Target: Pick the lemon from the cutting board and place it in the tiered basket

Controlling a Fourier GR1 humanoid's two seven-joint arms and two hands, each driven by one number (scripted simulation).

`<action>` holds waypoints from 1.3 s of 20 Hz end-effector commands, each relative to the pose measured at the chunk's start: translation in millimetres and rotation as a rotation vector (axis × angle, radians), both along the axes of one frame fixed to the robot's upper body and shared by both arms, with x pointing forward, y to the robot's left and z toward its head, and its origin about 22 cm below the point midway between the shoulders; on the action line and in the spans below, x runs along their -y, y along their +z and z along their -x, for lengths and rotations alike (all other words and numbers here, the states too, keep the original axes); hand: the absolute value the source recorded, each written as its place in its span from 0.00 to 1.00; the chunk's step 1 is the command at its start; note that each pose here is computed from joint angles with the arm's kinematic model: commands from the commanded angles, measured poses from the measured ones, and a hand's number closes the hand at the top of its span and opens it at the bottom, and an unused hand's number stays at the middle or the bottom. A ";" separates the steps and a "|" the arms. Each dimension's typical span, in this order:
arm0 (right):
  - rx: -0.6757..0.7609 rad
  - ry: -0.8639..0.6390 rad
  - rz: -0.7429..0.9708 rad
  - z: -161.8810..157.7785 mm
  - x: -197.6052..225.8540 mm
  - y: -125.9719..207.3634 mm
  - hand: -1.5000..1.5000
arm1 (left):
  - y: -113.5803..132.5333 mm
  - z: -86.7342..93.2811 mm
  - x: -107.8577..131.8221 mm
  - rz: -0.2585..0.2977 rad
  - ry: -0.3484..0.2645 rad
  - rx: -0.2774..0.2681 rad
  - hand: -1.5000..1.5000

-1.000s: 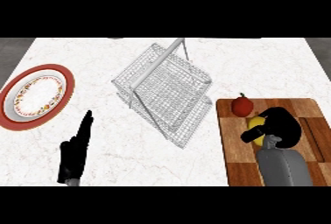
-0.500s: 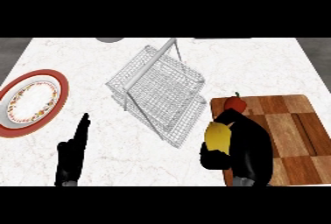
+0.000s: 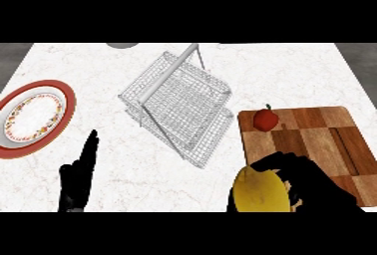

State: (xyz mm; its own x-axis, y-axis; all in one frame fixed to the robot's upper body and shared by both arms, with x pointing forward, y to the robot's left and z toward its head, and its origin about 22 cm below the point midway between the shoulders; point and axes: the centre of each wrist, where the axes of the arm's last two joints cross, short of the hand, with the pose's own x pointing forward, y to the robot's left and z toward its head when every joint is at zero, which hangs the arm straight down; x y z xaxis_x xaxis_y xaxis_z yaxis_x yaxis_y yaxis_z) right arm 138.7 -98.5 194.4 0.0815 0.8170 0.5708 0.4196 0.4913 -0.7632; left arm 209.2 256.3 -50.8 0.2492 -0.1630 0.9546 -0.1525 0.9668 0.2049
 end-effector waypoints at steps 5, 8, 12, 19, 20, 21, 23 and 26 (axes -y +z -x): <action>-0.034 -0.180 0.021 6.0 -9.0 23.3 1.00 | -9.5 10.4 -3.3 -0.006 -0.012 -0.041 0.50; -0.039 -0.217 0.019 -3.3 -7.5 27.5 1.00 | -4.8 7.4 -3.5 0.000 -0.021 -0.040 0.50; -0.021 -0.221 -0.002 -27.4 -15.1 37.9 1.00 | -10.2 -1.3 5.1 -0.005 -0.033 -0.032 0.50; -0.085 -0.217 -0.004 -80.7 -23.7 60.3 1.00 | 4.6 -13.3 28.4 0.011 -0.060 -0.015 0.50; -0.110 -0.206 0.005 -83.8 -30.3 55.9 1.00 | -4.4 -9.9 4.4 0.008 -0.045 -0.017 0.50; -0.138 -0.184 -0.002 -103.1 -21.5 64.3 1.00 | -3.7 -5.1 7.3 0.008 -0.042 -0.005 0.50; -0.133 -0.177 0.006 -115.5 -33.7 67.6 1.00 | -2.7 -11.5 21.6 0.021 -0.034 -0.021 0.50; -0.185 -0.157 0.046 -130.7 -48.1 68.8 1.00 | -2.2 -7.0 12.1 0.012 -0.037 -0.011 0.50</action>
State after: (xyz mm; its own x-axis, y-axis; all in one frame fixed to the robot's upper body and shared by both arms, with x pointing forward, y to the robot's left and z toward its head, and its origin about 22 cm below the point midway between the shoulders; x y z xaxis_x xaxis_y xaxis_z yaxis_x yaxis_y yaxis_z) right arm 249.8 -68.8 253.6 0.1287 0.8598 0.4942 0.4046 0.4094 -0.8177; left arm 220.0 242.5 -46.4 0.2093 -0.1679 0.9633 -0.1080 0.9752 0.1934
